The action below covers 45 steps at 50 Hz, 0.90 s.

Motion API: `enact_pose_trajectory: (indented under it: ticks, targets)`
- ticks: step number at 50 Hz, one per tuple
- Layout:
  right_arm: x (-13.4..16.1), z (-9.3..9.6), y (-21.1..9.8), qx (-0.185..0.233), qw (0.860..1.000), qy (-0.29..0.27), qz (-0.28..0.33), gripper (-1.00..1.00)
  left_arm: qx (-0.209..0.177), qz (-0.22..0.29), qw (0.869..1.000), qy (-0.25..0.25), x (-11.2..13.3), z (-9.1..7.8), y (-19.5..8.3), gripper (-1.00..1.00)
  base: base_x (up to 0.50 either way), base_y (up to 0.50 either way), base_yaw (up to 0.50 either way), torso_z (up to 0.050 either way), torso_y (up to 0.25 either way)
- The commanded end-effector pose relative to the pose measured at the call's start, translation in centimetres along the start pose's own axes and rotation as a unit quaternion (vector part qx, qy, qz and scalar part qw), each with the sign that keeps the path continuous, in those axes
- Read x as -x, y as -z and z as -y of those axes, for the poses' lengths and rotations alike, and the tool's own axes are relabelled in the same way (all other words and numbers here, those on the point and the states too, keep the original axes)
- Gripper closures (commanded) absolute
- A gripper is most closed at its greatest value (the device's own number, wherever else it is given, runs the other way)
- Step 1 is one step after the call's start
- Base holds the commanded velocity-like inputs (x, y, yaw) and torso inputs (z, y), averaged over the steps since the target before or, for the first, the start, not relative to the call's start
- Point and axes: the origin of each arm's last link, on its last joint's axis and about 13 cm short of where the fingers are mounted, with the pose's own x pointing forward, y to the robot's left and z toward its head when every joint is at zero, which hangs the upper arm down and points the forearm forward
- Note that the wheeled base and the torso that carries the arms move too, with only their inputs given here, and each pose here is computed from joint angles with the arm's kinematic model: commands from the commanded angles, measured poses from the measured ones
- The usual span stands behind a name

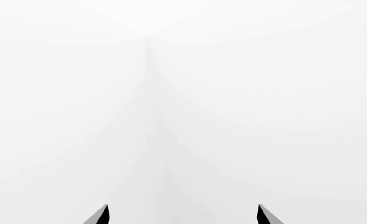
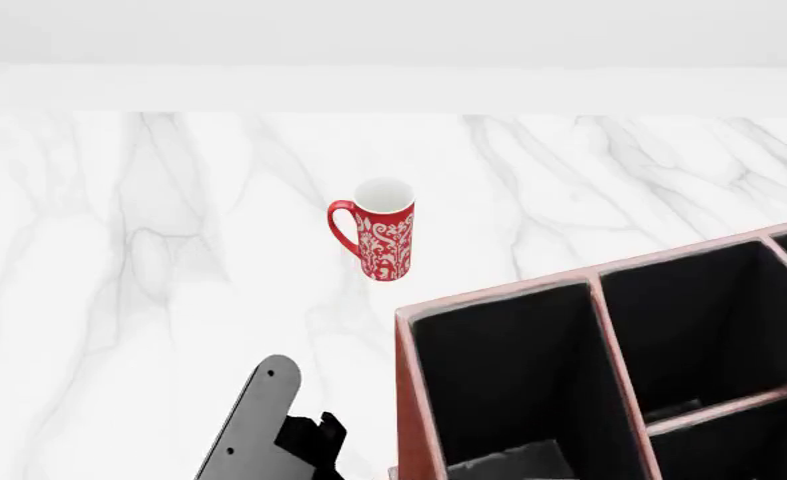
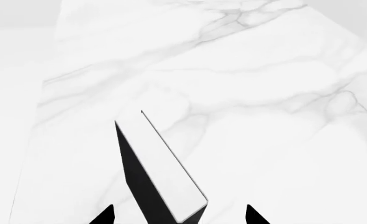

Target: Pick up the book and place it in the left compartment of the caddy.

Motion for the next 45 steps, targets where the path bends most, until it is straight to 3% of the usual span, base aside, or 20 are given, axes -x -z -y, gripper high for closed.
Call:
enact_pose_trajectory:
  ticks: [1, 45]
  targets:
    - [-0.4, 0.0, -0.1, 0.006, 1.000, -0.007, -0.010, -1.00, -0.001, 0.000, 1.000, 0.000, 0.0, 0.0, 0.0, -1.00, 0.00, 0.00, 0.00, 0.000, 0.000]
    - [-2.3, 0.9, 0.3, 0.007, 0.999, -0.026, -0.020, -1.00, -0.008, -0.006, 1.000, 0.002, -0.1, 0.2, 0.1, -1.00, 0.00, 0.00, 0.00, 0.000, 0.000]
